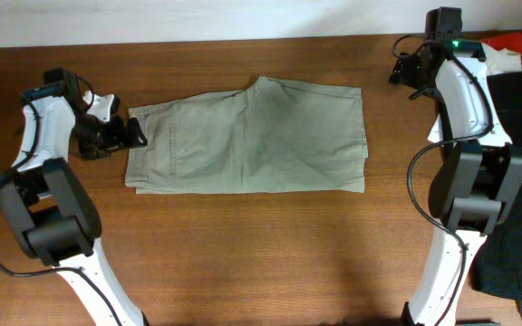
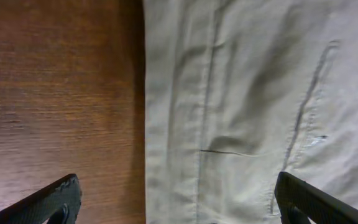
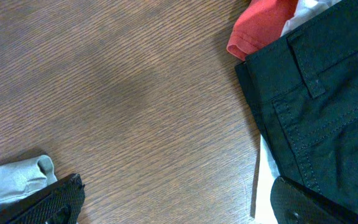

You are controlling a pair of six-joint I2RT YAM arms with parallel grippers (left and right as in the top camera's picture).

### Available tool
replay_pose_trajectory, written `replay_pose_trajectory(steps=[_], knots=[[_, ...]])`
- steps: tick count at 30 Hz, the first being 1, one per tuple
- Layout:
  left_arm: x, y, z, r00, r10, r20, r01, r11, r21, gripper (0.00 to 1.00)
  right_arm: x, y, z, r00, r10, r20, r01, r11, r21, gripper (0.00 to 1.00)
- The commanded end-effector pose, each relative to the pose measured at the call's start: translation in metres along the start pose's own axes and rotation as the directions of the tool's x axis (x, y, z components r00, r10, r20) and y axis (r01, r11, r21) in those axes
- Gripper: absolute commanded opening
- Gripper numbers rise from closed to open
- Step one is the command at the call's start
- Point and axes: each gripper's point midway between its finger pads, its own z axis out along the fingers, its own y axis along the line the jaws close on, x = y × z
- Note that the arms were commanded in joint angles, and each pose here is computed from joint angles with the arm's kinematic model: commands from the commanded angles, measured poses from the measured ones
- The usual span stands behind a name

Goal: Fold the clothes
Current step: 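Move the left gripper to the shorts' left edge and grasp it, then fold the grasped left half of the shorts rightward over itself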

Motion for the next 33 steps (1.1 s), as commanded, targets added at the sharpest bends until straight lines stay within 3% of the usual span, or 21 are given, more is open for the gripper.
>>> replay_pose_trajectory(steps=[1,2,12,14,18,22,24,27,29,33], knots=[[0.015,-0.009,0.035,0.994,0.076,-0.077,-0.064,0.986,0.151,0.99,-0.006,0.001,-0.006,1.0,0.001,0.023,-0.001,1.0,0.004,0.99],[0.019,-0.013,0.043,0.992,0.081,-0.092,-0.062,0.978,0.197,0.99,-0.006,0.001,-0.006,1.0,0.001,0.023,-0.001,1.0,0.004,0.99],[0.055,-0.01,0.075,0.981,0.053,-0.188,-0.011,0.976,0.219,0.98,-0.006,0.001,-0.006,1.0,0.001,0.023,-0.001,1.0,0.004,0.99],[0.056,-0.009,0.079,0.981,0.053,-0.188,-0.011,0.976,0.218,0.82,-0.006,0.001,-0.006,1.0,0.001,0.023,-0.001,1.0,0.004,0.99],[0.063,-0.013,0.107,0.971,0.069,-0.23,-0.015,0.973,0.229,0.78,-0.006,0.001,-0.006,1.0,0.001,0.023,-0.001,1.0,0.004,0.99],[0.061,-0.031,0.119,0.965,0.125,-0.229,-0.07,0.97,0.232,0.35,-0.006,0.001,-0.006,1.0,0.001,0.023,-0.001,1.0,0.004,0.99],[0.059,-0.029,0.12,0.967,0.12,-0.223,-0.069,0.972,0.226,0.01,-0.006,0.001,-0.006,1.0,0.001,0.023,-0.001,1.0,0.004,0.99],[0.06,-0.002,0.121,0.965,-0.023,-0.262,0.036,0.998,0.043,0.01,-0.006,0.001,-0.006,1.0,0.001,0.023,-0.001,1.0,0.004,0.99],[0.056,0.01,0.111,0.96,-0.09,-0.265,0.092,0.996,-0.007,0.01,-0.006,0.001,-0.006,1.0,0.001,0.023,-0.001,1.0,0.004,0.99],[0.033,0.077,0.028,0.932,-0.296,-0.209,0.24,0.936,-0.259,0.01,-0.006,0.001,-0.006,1.0,0.001,0.023,-0.001,1.0,0.004,0.99]])
